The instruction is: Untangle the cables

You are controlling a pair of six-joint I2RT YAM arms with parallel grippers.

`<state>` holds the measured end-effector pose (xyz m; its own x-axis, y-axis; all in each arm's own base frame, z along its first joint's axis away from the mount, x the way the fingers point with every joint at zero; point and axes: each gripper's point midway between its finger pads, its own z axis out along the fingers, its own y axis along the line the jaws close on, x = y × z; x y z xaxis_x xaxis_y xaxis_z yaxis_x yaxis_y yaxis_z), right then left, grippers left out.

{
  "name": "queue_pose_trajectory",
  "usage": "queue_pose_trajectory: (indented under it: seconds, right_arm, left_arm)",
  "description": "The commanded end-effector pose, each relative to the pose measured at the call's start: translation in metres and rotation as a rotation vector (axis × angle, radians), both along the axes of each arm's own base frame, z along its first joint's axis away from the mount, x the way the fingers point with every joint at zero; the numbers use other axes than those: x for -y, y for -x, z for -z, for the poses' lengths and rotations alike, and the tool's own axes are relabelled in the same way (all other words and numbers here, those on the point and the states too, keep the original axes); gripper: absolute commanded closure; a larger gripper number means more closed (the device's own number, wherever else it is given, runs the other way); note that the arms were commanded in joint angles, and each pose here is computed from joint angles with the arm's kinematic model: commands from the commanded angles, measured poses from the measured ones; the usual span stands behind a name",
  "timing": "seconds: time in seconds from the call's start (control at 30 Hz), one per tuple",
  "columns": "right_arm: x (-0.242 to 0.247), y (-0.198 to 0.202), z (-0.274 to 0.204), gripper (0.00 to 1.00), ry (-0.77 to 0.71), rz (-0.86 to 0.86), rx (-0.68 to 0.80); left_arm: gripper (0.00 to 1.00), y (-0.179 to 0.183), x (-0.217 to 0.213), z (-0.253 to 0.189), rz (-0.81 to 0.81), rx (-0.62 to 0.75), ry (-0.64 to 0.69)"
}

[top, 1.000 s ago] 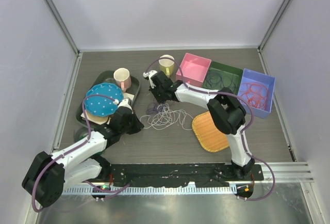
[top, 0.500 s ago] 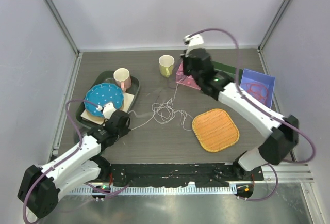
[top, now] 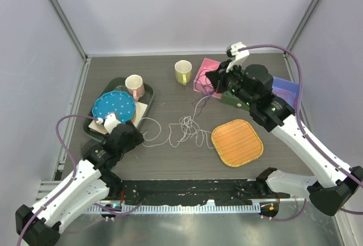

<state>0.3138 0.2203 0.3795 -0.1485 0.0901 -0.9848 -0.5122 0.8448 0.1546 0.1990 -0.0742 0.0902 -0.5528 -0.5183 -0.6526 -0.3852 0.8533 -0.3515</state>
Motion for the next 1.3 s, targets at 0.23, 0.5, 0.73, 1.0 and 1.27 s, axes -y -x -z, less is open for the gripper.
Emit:
queue_pose_trajectory:
  seconds: [0.23, 0.5, 0.73, 1.0, 1.27]
  right_arm:
    - [-0.065, 0.034, 0.008, 0.96, -0.009, -0.414, -0.083]
    - [-0.08, 0.04, 0.02, 0.96, 0.034, -0.523, -0.118]
    - [-0.082, 0.038, 0.025, 0.96, 0.059, -0.526, -0.125]
    - [-0.087, 0.043, 0.023, 0.96, 0.05, -0.557, -0.126]
    - [-0.092, 0.044, 0.026, 0.96, 0.055, -0.571, -0.13]
  left_arm:
    - [0.0, -0.006, 0.128, -0.124, 0.708, 0.439, 0.371]
    - [0.0, -0.019, 0.163, -0.18, 0.811, 0.572, 0.501]
    - [0.02, -0.02, 0.176, -0.21, 0.855, 0.659, 0.59]
    - [0.16, -0.041, 0.179, -0.218, 0.804, 0.669, 0.563]
    - [0.72, -0.054, 0.199, -0.213, 0.852, 0.621, 0.588]
